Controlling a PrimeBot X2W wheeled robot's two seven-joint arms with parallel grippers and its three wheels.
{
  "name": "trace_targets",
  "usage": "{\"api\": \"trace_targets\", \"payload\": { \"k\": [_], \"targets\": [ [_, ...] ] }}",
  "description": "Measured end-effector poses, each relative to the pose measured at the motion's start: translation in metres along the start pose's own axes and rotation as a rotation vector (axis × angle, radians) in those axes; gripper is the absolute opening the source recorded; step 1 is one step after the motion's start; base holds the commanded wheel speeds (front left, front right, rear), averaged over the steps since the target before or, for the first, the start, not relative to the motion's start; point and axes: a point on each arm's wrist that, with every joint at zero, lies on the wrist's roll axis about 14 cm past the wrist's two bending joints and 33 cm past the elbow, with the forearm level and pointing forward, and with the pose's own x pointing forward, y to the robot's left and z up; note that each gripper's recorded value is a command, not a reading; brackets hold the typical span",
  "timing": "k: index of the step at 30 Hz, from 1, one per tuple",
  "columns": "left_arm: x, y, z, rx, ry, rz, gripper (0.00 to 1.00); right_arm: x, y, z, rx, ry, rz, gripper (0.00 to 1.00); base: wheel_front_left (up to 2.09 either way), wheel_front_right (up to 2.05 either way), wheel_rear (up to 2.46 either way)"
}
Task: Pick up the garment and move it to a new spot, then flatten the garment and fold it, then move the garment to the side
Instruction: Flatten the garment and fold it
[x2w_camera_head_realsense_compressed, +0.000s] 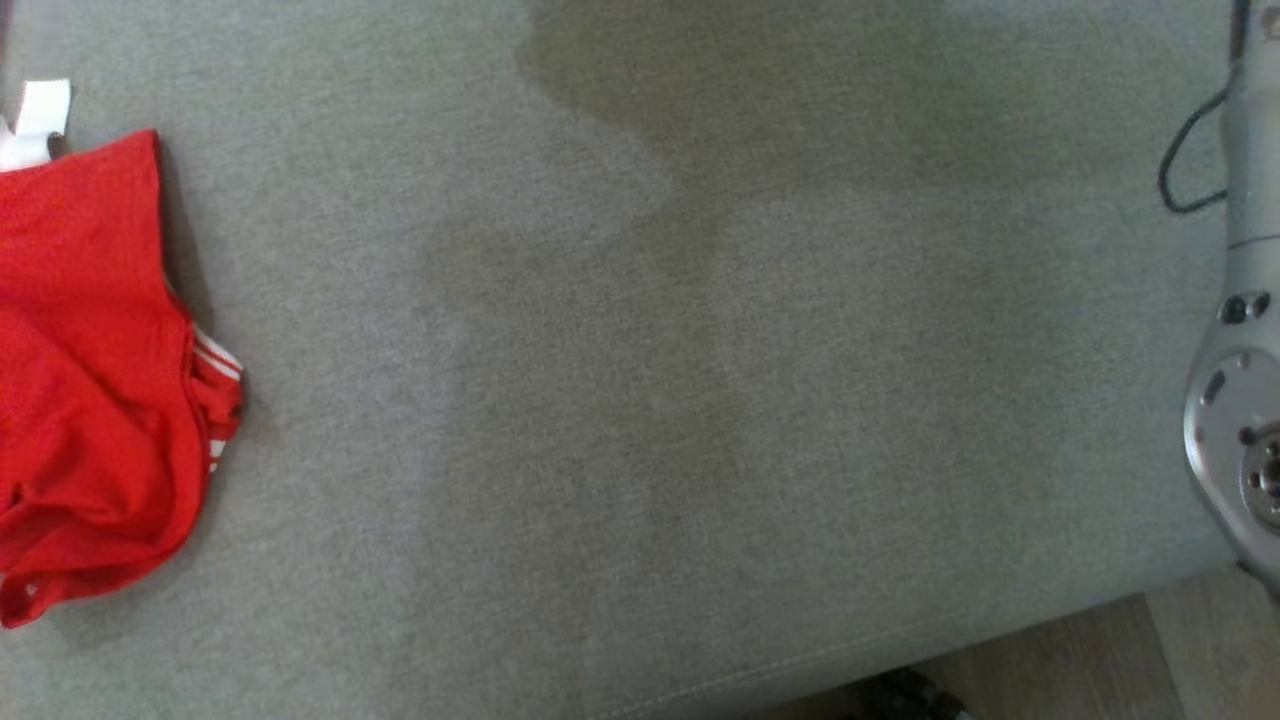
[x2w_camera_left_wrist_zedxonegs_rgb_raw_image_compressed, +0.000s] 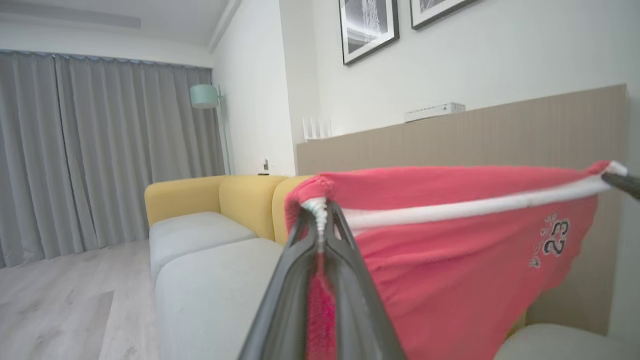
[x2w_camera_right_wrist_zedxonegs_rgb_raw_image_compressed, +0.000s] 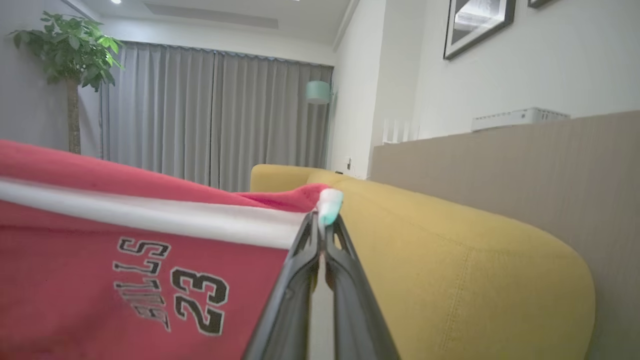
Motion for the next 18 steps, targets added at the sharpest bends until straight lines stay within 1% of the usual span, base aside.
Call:
{"api": "trace_targets", "payload": {
  "k": [2,4,6,8,11,13,15,18],
  "targets": [
    [0.000,-0.009,-0.011,-0.007,0.001,-0.015,0.00,-0.005,0.002,-0.025,0.007,0.059,0.004,0.00,0.00,0.00,0.00],
    [-0.008,-0.023,-0.036,-0.009,0.051,-0.050,0.00,-0.015,0.006,-0.050,0.001,0.127,0.015,0.00,0.00,0.00,0.00],
    [-0.024,-0.035,-0.067,-0.048,0.118,-0.068,0.00,-0.032,0.010,-0.079,0.000,0.212,0.027,0.00,0.00,0.00,0.00],
    [-0.047,-0.052,-0.100,-0.088,0.198,-0.094,0.00,-0.055,0.014,-0.109,-0.006,0.311,0.043,0.00,0.00,0.00,0.00],
    [-0.091,-0.092,-0.144,-0.163,0.320,-0.162,0.00,-0.102,0.018,-0.152,-0.024,0.470,0.070,0.00,0.00,0.00,0.00],
    [-0.124,-0.115,-0.166,-0.198,0.398,-0.205,0.00,-0.134,0.016,-0.175,-0.056,0.574,0.091,0.00,0.00,0.00,0.00],
    [-0.155,-0.133,-0.180,-0.221,0.465,-0.235,0.00,-0.163,0.007,-0.189,-0.083,0.656,0.097,0.00,0.00,0.00,0.00],
    [-0.190,-0.157,-0.185,-0.244,0.524,-0.286,0.00,-0.188,-0.004,-0.192,-0.106,0.716,0.095,0.00,0.00,0.00,0.00]
  ]
}}
